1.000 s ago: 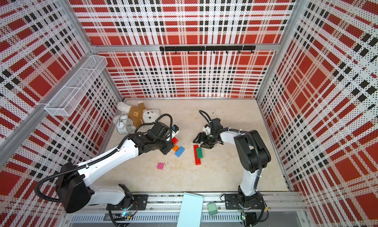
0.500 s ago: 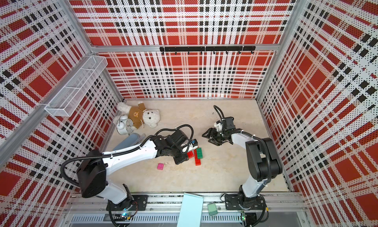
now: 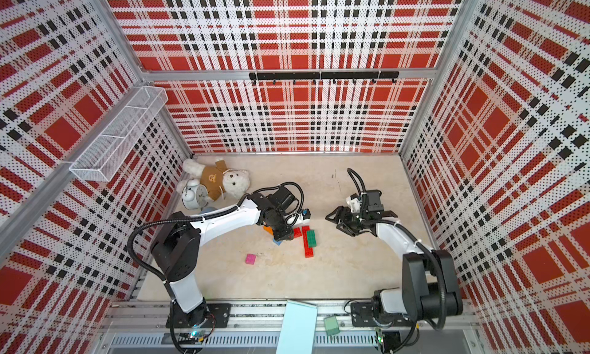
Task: Assemble a small pinwheel with lego
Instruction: Assemble the lego brick with the lego brick.
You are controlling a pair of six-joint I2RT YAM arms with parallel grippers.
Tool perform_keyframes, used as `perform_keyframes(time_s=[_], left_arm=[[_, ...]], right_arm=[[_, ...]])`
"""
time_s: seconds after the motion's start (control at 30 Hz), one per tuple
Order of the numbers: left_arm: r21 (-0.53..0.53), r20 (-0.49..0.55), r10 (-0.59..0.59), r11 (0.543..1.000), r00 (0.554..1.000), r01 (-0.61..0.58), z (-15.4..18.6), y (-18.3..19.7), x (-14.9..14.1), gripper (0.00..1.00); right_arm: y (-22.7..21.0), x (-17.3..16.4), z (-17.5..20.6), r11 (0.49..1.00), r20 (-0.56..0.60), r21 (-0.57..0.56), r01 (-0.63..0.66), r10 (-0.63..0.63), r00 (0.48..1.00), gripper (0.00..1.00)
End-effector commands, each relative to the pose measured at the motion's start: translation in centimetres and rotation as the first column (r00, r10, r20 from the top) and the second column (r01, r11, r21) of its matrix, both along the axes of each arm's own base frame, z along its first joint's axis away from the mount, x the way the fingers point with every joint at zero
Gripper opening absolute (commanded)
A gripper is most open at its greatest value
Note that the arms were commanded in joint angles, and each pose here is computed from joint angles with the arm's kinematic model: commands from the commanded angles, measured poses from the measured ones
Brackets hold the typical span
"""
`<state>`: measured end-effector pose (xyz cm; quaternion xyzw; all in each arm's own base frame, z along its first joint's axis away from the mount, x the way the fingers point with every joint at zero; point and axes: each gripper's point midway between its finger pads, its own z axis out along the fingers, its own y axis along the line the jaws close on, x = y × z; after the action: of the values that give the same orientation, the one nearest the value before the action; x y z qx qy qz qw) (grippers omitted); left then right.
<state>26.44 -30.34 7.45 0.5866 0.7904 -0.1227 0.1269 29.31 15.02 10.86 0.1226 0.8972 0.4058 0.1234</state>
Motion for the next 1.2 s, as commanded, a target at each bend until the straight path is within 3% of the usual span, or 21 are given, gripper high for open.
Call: perform_keyframes(time_s=[0.0,1.17], left_arm=[[0.006,-0.039,-0.070,0.998,0.997,0.070,-0.3,-0.6,-0.7,0.23],[0.059,-0.059,-0.145,0.987,0.988,0.149,-3.1,-2.8,0.2,0.23]], right_arm=[[-0.3,-0.6,0.3,1.000,0.018,-0.014,-0.016,0.016,1.000,0.73],[-1.3,-2.2,1.3,1.000,0.021,0.003,-0.002,0.002,1.000,0.69]])
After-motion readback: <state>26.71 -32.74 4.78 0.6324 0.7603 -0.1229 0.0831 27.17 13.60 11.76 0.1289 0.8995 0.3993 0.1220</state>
